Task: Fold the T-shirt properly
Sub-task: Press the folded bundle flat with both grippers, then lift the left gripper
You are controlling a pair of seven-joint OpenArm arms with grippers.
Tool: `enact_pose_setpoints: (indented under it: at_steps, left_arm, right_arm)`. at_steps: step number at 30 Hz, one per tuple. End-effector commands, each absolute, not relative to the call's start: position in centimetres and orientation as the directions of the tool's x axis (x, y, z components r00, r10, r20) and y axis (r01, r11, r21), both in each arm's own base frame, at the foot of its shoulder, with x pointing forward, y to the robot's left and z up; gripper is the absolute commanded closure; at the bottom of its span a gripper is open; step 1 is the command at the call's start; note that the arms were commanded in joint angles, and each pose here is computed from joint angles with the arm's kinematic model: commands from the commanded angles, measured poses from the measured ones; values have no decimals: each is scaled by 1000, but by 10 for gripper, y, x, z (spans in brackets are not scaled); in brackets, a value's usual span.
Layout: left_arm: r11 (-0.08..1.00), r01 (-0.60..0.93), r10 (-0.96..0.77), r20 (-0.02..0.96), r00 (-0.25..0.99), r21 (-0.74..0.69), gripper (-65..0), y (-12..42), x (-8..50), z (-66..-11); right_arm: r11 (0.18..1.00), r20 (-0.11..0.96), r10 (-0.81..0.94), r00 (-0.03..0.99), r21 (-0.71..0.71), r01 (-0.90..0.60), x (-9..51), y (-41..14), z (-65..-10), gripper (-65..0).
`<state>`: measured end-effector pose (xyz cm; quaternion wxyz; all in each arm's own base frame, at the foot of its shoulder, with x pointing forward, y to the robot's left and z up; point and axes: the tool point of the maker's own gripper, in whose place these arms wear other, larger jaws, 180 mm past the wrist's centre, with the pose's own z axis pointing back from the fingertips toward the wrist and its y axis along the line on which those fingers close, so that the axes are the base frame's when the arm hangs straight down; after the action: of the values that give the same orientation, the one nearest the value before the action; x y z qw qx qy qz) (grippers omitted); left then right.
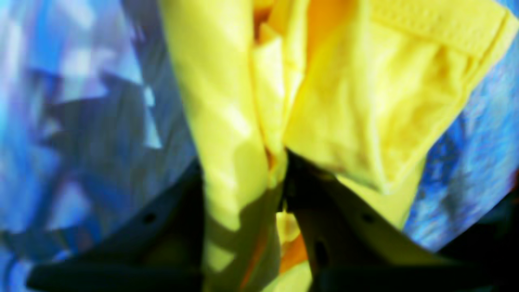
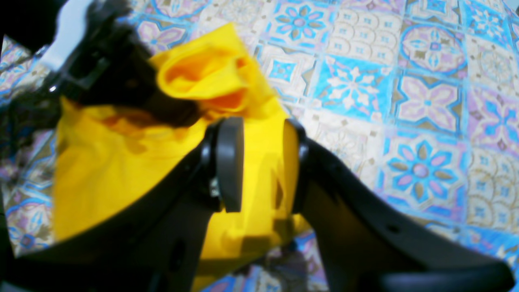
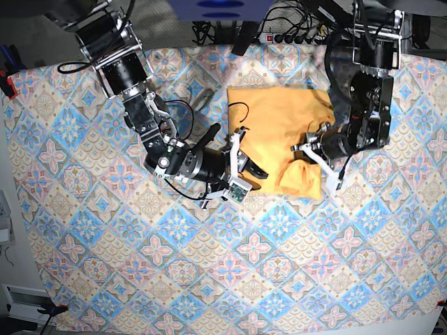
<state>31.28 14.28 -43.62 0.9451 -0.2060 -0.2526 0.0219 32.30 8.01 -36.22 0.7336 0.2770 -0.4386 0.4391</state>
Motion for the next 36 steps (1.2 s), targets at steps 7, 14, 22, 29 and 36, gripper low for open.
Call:
enact_pose_setpoints:
  at_steps: [7, 14, 22, 29, 36]
  left_arm:
    - [919, 335, -164, 572, 804, -208, 0, 106, 372, -405]
    - [854, 520, -446, 556, 701, 30, 0, 76, 401, -414]
    - [829, 474, -551, 579, 602, 296, 0, 83, 421, -410]
    - [848, 359, -531, 615, 583, 391, -154, 99, 419, -415]
    - [850, 356, -527, 612, 590, 390, -389, 99, 417, -417]
  right_arm:
    - [535, 913, 352, 208, -13, -844, 346, 49, -340, -158]
    - [604, 896, 381, 229, -54, -795, 353, 3, -341, -158]
    - [609, 891, 387, 235, -55, -791, 348, -3, -344, -158]
    - [604, 891, 388, 235, -53, -795, 347, -1, -345, -158]
    - [603, 891, 389, 235, -53, -796, 347, 0, -345, -158]
